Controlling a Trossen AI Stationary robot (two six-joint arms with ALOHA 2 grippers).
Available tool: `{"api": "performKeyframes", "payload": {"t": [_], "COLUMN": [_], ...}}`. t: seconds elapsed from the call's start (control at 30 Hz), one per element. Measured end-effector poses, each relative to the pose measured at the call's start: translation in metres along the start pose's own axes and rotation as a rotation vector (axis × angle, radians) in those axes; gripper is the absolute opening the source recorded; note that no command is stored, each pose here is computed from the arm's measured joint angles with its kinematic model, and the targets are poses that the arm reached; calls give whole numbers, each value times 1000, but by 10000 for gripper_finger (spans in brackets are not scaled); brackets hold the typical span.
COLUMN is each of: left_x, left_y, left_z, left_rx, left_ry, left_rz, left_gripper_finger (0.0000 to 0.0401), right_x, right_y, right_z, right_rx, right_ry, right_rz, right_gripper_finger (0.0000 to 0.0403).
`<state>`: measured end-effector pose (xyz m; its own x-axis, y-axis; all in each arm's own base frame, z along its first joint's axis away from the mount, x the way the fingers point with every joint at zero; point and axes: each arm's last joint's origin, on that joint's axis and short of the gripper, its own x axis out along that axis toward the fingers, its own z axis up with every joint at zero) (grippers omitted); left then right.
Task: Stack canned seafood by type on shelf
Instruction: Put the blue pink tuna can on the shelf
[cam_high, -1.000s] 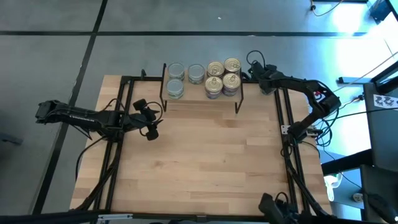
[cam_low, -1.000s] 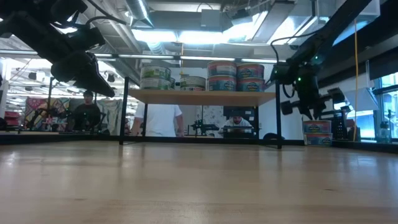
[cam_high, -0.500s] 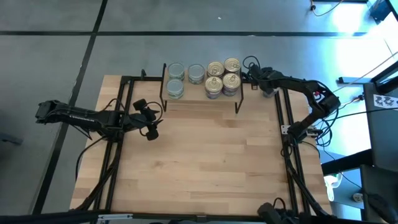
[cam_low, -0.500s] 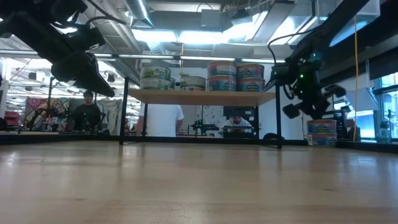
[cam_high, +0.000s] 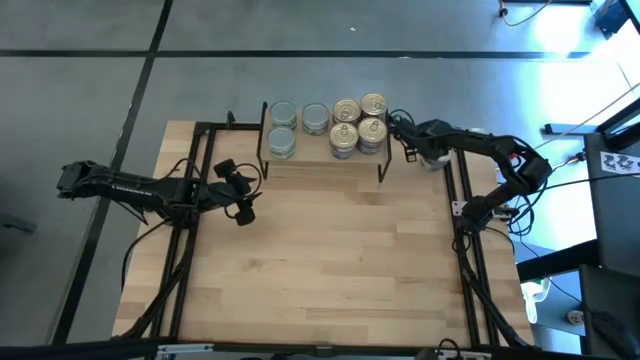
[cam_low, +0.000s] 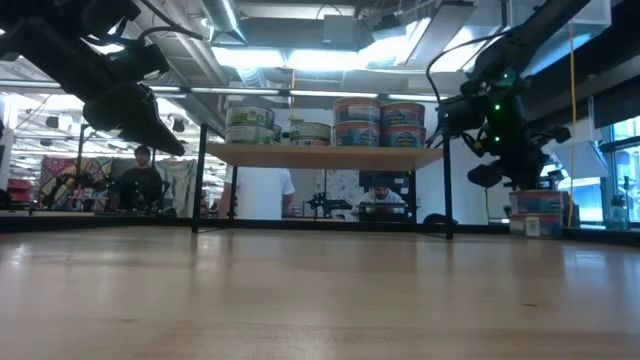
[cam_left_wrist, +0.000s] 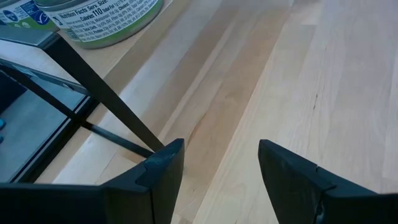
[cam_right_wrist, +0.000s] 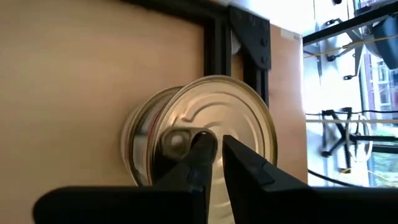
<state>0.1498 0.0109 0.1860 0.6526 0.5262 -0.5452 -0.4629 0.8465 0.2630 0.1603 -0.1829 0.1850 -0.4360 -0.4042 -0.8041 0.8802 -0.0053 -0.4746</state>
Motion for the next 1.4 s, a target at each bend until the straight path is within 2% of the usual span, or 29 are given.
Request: {"api": "performKeyframes", "payload": {"t": [0.57, 0.77, 1.13, 1.4], "left_x": [0, 0, 0, 0], "left_y": [0, 0, 0, 0], "left_z": [0, 0, 0, 0], "left_rx": [-4, -3, -3, 1], "left_ry": [0, 0, 1, 1], "left_rz": [0, 0, 0, 0], "left_gripper_finger": [203, 203, 203, 203], "right_x": [-36, -38, -45, -52], "right_y": [22, 21, 20, 18], "right_z": [-45, -49, -60, -72], "right_rx": [-178, -174, -269, -214], "right_ry": [13, 11, 24, 54], "right_rz": [30, 6, -32, -69], "right_gripper_finger": [42, 42, 42, 42]}}
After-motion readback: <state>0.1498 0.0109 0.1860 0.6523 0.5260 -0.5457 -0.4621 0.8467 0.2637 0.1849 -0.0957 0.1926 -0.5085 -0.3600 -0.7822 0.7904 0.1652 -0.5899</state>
